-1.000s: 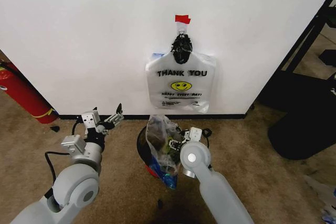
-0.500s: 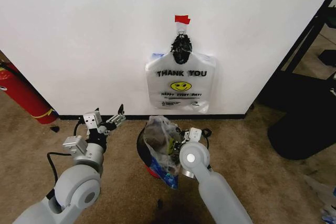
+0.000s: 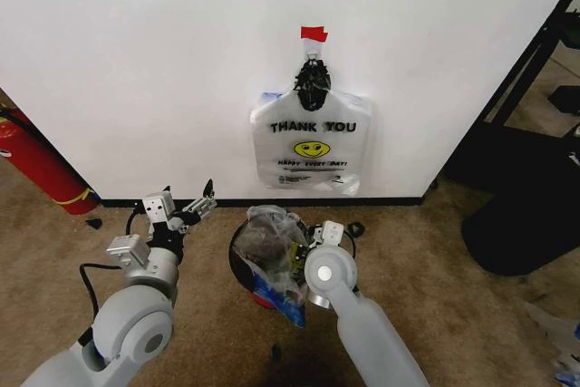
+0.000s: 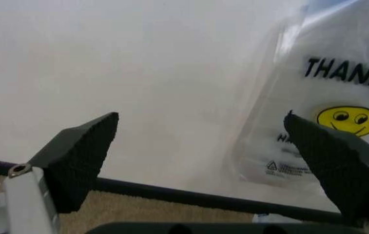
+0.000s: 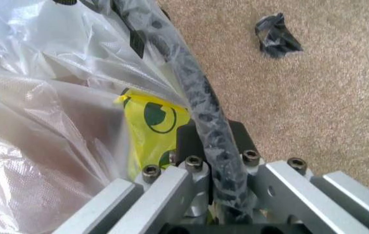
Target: Pick up the garbage bag from the wall and place it over the trash bin.
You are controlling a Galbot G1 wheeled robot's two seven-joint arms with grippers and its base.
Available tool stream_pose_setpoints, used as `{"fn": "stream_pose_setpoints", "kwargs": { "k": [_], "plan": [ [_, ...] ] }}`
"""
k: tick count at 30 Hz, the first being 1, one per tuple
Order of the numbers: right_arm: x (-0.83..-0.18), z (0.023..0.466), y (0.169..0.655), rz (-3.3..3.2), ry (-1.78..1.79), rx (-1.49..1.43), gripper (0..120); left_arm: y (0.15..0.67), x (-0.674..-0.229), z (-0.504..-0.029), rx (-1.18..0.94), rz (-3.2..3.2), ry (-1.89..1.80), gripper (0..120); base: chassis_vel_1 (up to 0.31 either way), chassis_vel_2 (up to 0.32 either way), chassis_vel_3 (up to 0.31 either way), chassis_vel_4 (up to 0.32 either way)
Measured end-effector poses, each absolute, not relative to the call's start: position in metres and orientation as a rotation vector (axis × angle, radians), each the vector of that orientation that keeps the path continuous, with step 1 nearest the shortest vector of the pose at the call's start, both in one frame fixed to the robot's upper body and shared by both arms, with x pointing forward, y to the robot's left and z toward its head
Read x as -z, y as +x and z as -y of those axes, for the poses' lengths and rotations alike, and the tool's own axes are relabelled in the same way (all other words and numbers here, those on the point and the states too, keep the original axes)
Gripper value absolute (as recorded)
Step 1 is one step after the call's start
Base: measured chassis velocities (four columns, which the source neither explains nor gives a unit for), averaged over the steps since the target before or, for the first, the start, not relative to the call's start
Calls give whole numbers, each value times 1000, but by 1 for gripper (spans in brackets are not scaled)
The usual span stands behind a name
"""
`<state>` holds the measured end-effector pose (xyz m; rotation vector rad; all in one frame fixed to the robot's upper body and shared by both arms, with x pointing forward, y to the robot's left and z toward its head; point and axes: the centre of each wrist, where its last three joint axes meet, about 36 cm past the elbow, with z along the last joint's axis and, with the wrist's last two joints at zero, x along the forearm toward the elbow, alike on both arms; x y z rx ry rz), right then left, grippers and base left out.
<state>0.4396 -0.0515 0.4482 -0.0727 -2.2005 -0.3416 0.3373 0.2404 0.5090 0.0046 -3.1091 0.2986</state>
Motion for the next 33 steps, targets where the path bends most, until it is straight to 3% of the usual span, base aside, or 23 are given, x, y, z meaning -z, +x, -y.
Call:
{"fn": "stream_pose_setpoints", "kwargs": {
  "k": [19, 33],
  "plan": [
    [-473, 94, 401, 2324, -48, 728, 0, 317, -509, -220, -296, 3065, -118, 99, 0, 0, 0, 0],
    [-468, 101, 366, 2439, -77, 651, 0, 287, -563, -212, -176, 2863, -441, 97, 0, 0, 0, 0]
  ]
}}
